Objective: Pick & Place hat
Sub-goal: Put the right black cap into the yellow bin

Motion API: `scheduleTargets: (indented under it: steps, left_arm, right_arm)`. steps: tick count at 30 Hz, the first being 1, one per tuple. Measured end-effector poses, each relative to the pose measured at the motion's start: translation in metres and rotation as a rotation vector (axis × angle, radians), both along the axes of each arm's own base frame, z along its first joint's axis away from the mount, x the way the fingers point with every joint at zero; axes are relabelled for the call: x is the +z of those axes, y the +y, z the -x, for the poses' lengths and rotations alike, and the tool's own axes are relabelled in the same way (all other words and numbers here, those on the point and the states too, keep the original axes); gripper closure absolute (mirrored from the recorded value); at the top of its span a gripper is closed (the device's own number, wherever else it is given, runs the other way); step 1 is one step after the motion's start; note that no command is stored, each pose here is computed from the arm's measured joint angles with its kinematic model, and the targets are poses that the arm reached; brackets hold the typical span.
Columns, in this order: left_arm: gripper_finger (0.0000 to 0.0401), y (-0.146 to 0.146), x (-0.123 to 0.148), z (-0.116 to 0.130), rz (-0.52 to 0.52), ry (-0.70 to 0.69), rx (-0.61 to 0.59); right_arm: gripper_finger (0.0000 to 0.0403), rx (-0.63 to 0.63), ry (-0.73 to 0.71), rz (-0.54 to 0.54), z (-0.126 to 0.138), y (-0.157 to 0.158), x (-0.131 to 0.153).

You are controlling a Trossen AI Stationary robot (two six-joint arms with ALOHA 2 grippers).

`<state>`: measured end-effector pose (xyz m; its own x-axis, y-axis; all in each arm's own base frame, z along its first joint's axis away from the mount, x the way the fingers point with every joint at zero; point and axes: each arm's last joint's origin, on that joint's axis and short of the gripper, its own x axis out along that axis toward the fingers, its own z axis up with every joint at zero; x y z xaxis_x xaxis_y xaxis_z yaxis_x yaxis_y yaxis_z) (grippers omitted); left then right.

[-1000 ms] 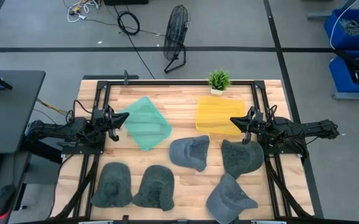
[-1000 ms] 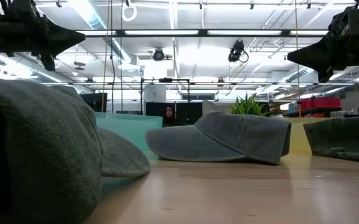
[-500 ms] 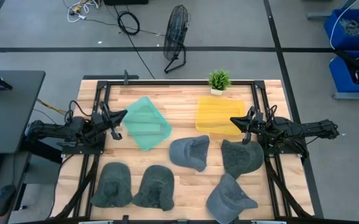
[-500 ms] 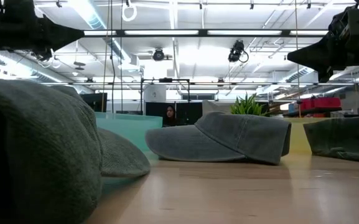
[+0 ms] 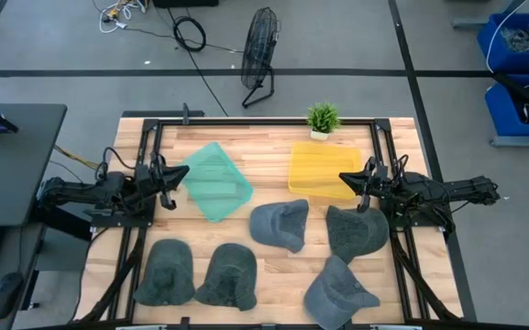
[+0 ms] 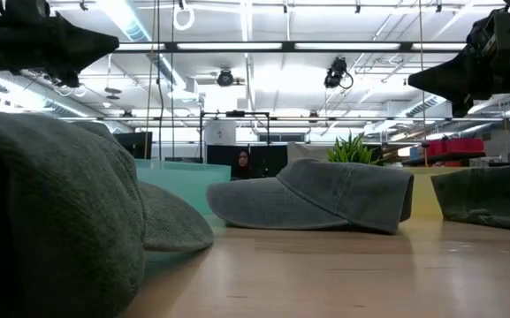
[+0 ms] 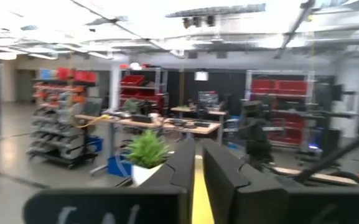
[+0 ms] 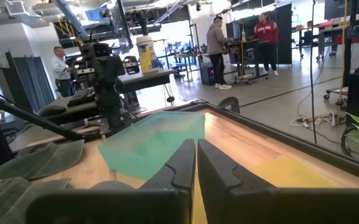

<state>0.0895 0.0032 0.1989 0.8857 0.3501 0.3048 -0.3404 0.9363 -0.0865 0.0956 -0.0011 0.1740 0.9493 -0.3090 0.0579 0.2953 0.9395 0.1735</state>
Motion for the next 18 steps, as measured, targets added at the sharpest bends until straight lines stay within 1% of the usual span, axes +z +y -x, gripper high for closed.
scheduleTargets:
  steps: [3,5,7,10,11,14,17,18]
  left_arm:
    - [0.0332,-0.001,0.002,0.0,-0.01,-0.018,-0.044]
    - [0.0313,-0.001,0.003,0.001,0.001,-0.042,-0.05]
    - [0.0295,-0.001,0.007,0.002,0.021,-0.089,-0.057]
    - [0.0276,-0.002,0.011,0.004,0.012,-0.138,-0.079]
    - [0.0272,-0.002,0.013,0.005,0.004,-0.152,-0.089]
    - [0.0266,-0.002,0.013,0.005,0.0,-0.159,-0.101]
    - [0.0267,-0.002,0.013,0.005,0.003,-0.161,-0.103]
    - [0.0268,-0.002,0.013,0.005,0.003,-0.161,-0.103]
  right_arm:
    - [0.0378,0.0,0.0,0.0,0.0,0.0,0.0]
    - [0.0378,0.0,0.001,0.003,0.0,0.0,0.0]
    - [0.0378,-0.02,0.009,0.054,0.0,-0.001,0.001]
    - [0.0378,-0.033,-0.002,0.061,0.0,-0.001,0.002]
    - [0.0378,-0.033,0.007,0.065,0.0,-0.001,0.002]
    - [0.0378,-0.033,0.041,0.119,0.0,-0.001,0.0]
    - [0.0378,-0.001,0.037,0.121,0.0,0.0,0.0]
    - [0.0378,-0.007,0.041,0.129,0.0,0.0,0.0]
